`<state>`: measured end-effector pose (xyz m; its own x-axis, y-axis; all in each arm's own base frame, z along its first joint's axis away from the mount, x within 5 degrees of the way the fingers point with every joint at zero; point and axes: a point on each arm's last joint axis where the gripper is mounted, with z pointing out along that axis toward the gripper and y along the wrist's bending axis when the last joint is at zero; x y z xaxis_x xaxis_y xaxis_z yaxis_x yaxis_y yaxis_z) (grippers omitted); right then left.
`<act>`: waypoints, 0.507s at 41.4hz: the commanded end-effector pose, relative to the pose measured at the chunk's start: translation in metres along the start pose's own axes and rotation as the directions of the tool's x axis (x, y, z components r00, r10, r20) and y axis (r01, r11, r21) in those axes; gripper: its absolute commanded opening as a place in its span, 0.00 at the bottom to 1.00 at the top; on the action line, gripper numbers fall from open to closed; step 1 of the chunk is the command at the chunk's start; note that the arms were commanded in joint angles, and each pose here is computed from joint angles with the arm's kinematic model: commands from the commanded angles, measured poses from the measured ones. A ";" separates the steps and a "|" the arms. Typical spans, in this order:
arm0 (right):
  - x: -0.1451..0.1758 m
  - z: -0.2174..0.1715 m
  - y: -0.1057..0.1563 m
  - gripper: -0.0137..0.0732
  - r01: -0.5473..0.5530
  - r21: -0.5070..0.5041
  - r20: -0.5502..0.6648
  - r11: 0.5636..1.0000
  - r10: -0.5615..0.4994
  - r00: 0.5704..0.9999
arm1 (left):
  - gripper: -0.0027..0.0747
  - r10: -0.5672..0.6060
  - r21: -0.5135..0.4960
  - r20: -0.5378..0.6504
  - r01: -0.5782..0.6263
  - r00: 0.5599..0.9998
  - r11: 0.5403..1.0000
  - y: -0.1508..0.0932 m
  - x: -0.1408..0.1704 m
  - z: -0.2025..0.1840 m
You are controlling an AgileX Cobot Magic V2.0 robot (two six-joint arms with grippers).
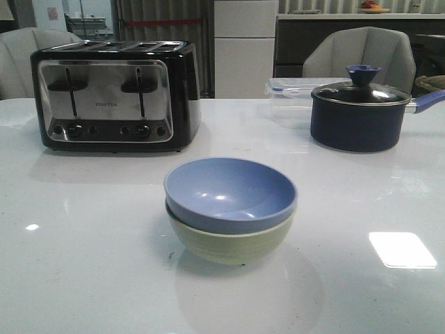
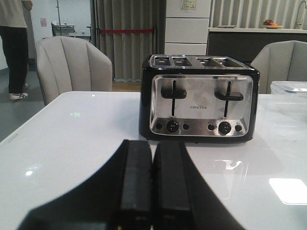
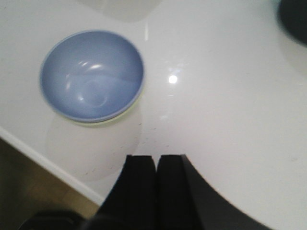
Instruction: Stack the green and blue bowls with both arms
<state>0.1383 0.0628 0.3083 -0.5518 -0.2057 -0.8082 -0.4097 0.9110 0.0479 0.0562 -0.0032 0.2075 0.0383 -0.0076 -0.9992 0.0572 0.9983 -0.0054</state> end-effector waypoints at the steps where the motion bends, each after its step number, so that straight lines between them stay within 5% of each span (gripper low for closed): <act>1: 0.001 -0.020 -0.014 0.22 -0.035 0.096 0.237 0.995 0.011 0.971 | 0.15 -0.020 0.007 0.110 0.020 0.994 1.000 0.000 -0.009 -0.002; 11: 0.070 -0.042 -0.028 0.22 -0.168 0.283 0.512 0.944 0.000 0.859 | 0.15 -0.020 0.007 0.108 0.020 0.994 1.000 0.000 -0.009 -0.002; 21: 0.124 -0.032 -0.029 0.22 -0.219 0.351 0.638 0.911 -0.061 0.768 | 0.15 -0.020 0.007 0.108 0.020 0.994 1.000 0.000 -0.009 -0.002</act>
<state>0.0612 0.0019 0.2184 -0.0965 0.0316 -0.9948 -0.0209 0.9992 0.0338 0.0562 -0.0032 0.2075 0.0383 -0.0076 -0.9992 0.0572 0.9983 -0.0054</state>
